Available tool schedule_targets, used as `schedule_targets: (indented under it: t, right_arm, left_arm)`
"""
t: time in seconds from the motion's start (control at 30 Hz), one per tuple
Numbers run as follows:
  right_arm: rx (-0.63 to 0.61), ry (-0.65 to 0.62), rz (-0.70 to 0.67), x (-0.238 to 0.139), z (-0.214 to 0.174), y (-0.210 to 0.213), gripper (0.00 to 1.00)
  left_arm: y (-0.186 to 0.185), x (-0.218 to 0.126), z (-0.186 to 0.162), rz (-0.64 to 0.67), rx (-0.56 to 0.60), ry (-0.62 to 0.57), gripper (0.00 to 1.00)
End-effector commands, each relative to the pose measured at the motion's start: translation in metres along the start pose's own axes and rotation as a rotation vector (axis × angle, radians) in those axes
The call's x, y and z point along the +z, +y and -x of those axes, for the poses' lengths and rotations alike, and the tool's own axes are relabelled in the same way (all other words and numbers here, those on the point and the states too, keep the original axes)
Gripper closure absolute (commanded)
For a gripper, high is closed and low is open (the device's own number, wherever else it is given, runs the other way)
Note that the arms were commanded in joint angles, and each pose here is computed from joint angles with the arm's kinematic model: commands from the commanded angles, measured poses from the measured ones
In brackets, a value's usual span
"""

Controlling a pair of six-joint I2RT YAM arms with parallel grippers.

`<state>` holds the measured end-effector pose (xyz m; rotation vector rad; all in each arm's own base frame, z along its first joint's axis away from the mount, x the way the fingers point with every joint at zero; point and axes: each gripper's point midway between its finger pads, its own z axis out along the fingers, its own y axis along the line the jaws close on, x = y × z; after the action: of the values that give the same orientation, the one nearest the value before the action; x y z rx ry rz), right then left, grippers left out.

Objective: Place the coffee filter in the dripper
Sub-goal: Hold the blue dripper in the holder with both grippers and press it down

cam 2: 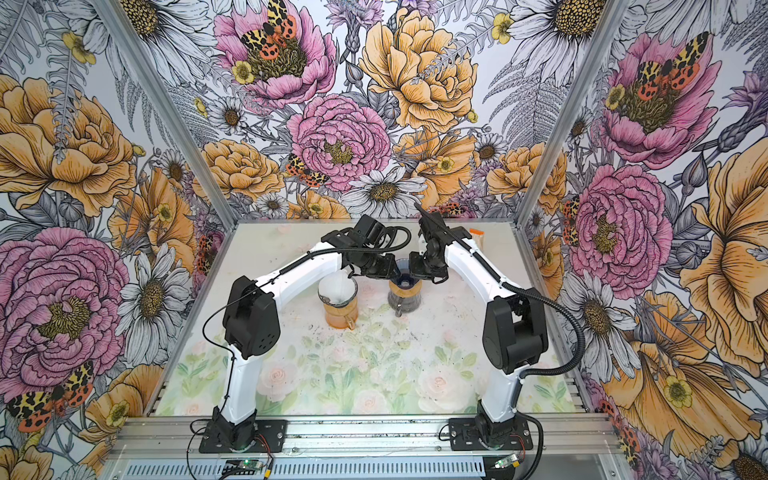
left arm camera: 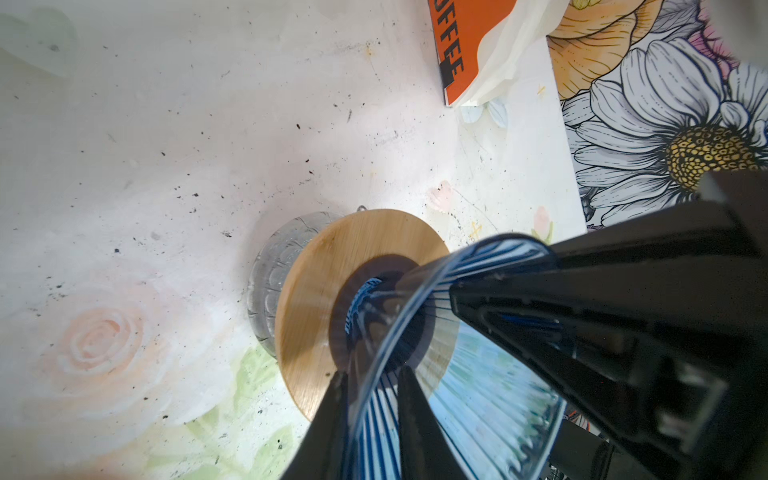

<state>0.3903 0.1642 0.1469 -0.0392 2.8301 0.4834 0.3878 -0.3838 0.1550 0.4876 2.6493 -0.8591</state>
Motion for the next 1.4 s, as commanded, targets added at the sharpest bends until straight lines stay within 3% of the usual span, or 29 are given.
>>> schedule_targets:
  t: [0.0,0.77,1.1,1.37]
  right_arm:
    - [0.025,0.060,-0.065,0.022,-0.010,-0.022,0.90]
    - [0.042,0.093,-0.046,0.033,-0.011,-0.021,0.90]
    - [0.026,0.005,0.018,0.002,0.010,-0.003,0.86]
    - [0.016,-0.040,0.055,-0.015,0.020,0.009,0.77]
  left_arm:
    - [0.020,0.018,-0.019,0.041,-0.041,0.083,0.77]
    - [0.046,0.027,-0.030,0.079,-0.116,0.154,0.78]
    - [0.021,0.002,-0.004,0.026,-0.076,0.076,0.75]
    - [0.001,-0.008,0.010,-0.017,-0.053,0.037,0.72]
